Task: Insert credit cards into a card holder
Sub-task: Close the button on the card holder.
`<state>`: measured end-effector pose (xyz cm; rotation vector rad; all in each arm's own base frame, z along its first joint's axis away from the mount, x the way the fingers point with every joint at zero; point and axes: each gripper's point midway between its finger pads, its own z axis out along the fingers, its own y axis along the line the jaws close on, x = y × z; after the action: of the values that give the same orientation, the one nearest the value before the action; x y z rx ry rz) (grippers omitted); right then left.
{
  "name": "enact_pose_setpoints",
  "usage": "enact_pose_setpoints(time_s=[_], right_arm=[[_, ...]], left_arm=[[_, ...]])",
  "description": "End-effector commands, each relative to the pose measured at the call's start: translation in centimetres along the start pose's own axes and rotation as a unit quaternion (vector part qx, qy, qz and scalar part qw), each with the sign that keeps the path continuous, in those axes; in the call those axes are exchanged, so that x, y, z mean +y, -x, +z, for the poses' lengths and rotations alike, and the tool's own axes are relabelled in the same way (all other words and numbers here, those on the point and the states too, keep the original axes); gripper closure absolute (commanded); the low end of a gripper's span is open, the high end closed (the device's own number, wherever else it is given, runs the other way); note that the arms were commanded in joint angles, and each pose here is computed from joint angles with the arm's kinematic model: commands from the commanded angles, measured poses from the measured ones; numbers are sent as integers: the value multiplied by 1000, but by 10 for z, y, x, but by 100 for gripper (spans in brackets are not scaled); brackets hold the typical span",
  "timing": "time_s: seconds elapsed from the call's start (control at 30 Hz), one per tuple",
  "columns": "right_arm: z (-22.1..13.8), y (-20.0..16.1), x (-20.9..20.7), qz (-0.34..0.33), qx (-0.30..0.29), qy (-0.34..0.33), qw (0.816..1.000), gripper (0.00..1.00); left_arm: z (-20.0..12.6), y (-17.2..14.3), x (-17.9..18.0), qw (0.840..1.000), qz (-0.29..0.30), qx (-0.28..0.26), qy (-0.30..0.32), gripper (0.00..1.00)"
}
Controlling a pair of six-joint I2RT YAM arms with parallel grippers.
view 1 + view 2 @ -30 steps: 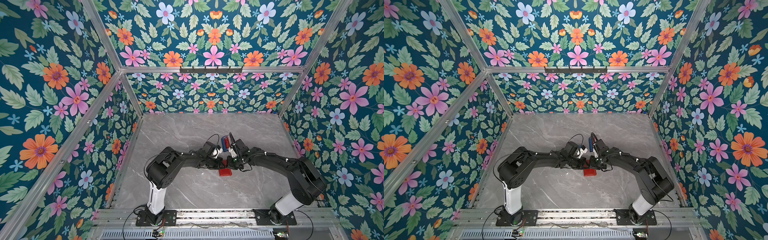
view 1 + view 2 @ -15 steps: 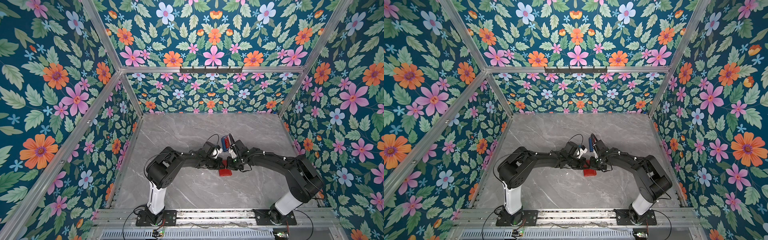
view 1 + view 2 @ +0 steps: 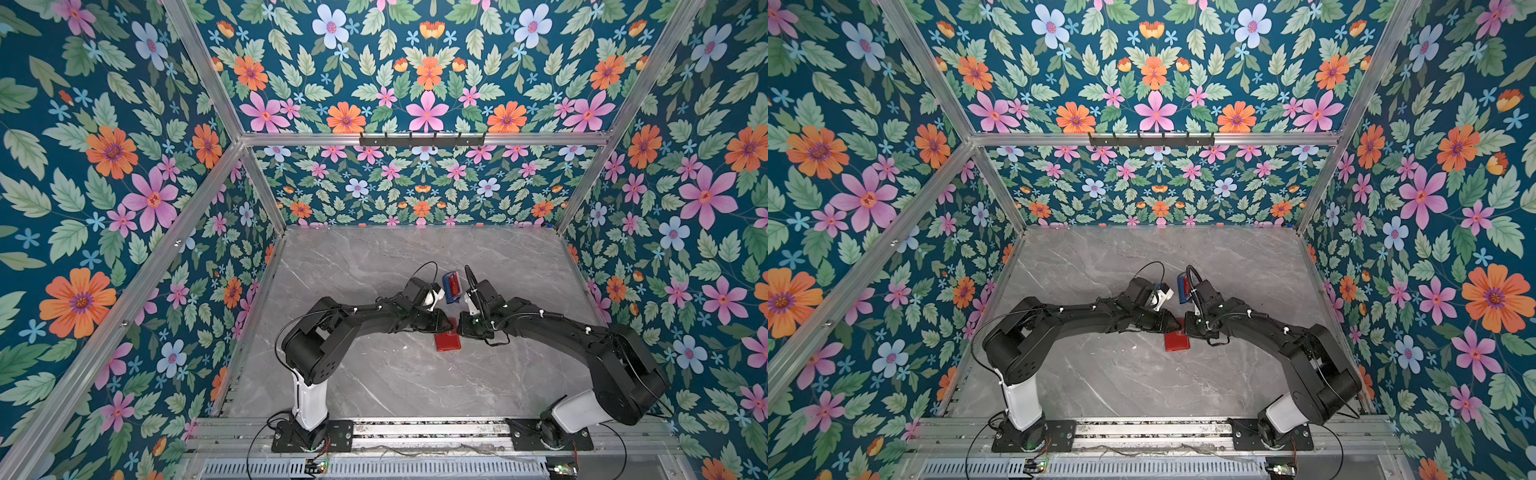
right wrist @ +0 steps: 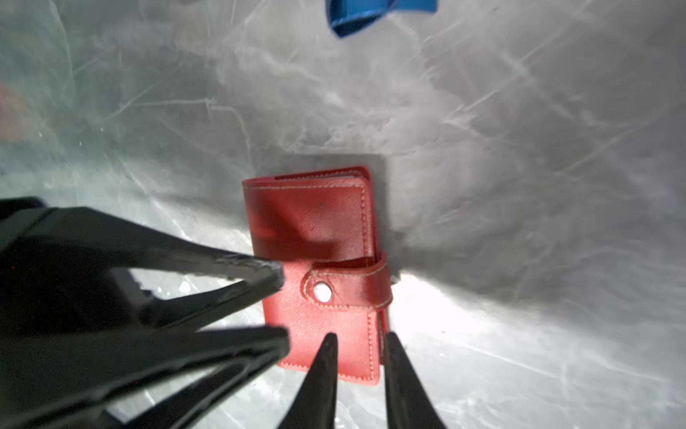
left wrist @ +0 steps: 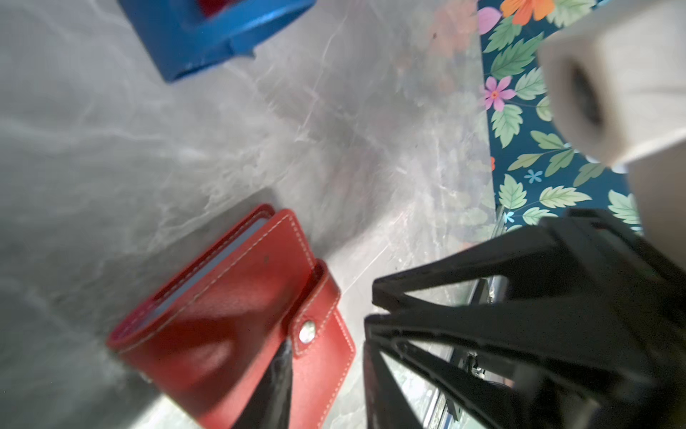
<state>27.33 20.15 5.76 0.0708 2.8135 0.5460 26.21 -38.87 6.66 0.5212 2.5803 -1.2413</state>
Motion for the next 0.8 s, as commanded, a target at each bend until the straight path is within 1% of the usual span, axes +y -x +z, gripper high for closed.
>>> enact_pose_setpoints(time_s=[0.0, 0.1, 0.2, 0.27, 0.33, 0.43, 0.47, 0.57, 0.63, 0.73, 0.77], right_arm=[[-4, 6, -12, 6, -20, -32, 999, 75], [-5, 10, -11, 5, -26, -34, 999, 75], [-8, 15, -18, 10, -45, -53, 998, 75], [-14, 20, -26, 14, -65, -74, 995, 73], [-22, 26, -37, 15, -87, -106, 990, 73], [-35, 35, -57, 12, -118, -163, 980, 71], [-39, 38, -63, 8, -124, -179, 976, 71], [-50, 47, -82, 4, -141, -221, 965, 71], [-59, 55, -95, 7, -153, -244, 957, 70], [-70, 64, -109, 8, -171, -266, 949, 70], [-73, 66, -114, 8, -174, -271, 947, 69]], left_arm=[[-6, 8, -2, 1000, 23, -14, 10, 61], [-12, 14, 0, 999, 34, -31, 29, 60], [-27, 23, 9, 994, 48, -64, 73, 60], [-42, 29, 22, 986, 53, -90, 128, 57], [-61, 36, 39, 973, 57, -117, 191, 55], [-94, 44, 63, 944, 67, -154, 286, 50], [-104, 46, 71, 933, 70, -163, 314, 50], [-139, 54, 96, 895, 81, -186, 397, 50], [-165, 60, 108, 862, 90, -208, 454, 48], [-204, 66, 123, 815, 93, -238, 520, 44], [-213, 67, 126, 804, 92, -246, 533, 43]])
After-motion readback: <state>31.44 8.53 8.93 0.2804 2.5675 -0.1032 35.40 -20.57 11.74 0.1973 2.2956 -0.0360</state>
